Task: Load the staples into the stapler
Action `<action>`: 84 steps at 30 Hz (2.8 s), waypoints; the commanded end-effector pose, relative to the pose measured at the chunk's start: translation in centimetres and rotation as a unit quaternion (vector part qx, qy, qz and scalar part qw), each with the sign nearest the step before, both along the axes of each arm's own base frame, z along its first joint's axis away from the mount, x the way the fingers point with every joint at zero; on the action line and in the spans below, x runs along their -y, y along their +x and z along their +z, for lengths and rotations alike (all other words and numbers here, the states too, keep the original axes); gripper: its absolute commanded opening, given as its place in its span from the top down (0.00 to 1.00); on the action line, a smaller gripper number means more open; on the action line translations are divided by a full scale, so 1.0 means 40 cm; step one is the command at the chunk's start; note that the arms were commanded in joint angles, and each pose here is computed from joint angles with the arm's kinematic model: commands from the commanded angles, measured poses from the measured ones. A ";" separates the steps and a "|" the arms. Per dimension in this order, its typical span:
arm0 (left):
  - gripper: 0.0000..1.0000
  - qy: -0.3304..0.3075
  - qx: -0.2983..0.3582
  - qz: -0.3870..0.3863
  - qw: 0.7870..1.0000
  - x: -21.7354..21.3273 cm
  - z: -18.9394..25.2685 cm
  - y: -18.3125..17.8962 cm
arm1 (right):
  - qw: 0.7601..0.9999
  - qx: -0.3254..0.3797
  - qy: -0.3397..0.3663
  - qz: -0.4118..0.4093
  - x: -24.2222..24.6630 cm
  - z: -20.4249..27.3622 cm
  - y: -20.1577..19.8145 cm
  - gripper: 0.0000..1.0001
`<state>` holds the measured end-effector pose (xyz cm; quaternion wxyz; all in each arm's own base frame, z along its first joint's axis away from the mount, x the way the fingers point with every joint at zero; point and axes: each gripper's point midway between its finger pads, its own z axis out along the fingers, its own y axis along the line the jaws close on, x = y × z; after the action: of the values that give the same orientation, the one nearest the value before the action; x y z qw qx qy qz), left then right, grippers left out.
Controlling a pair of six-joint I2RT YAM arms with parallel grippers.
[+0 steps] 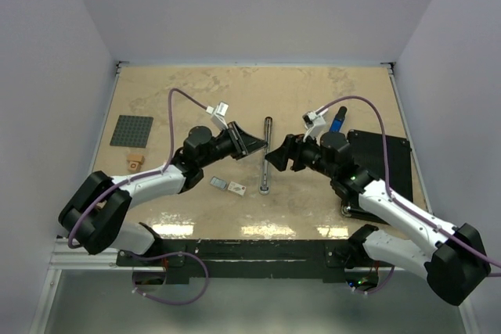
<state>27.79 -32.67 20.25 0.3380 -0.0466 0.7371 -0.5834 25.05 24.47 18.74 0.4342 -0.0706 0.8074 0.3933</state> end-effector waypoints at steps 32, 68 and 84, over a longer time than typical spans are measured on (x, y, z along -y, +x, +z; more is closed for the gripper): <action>0.75 0.064 0.021 0.011 0.998 0.012 0.028 -0.007 | 0.992 0.050 -0.089 -0.071 -0.016 0.044 0.032 0.62; 0.52 0.568 0.201 -0.342 0.721 -0.076 -0.412 -0.014 | 0.939 0.036 -0.163 -0.300 0.282 0.065 0.033 0.17; 0.65 0.585 0.158 -0.381 0.699 -0.091 -0.471 -0.029 | 0.933 0.042 -0.169 -0.315 0.303 0.082 0.037 0.17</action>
<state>26.95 -29.12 1.72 0.1787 0.5324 0.8200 -0.1105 25.97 12.89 19.62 0.5276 0.0794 0.8409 0.0903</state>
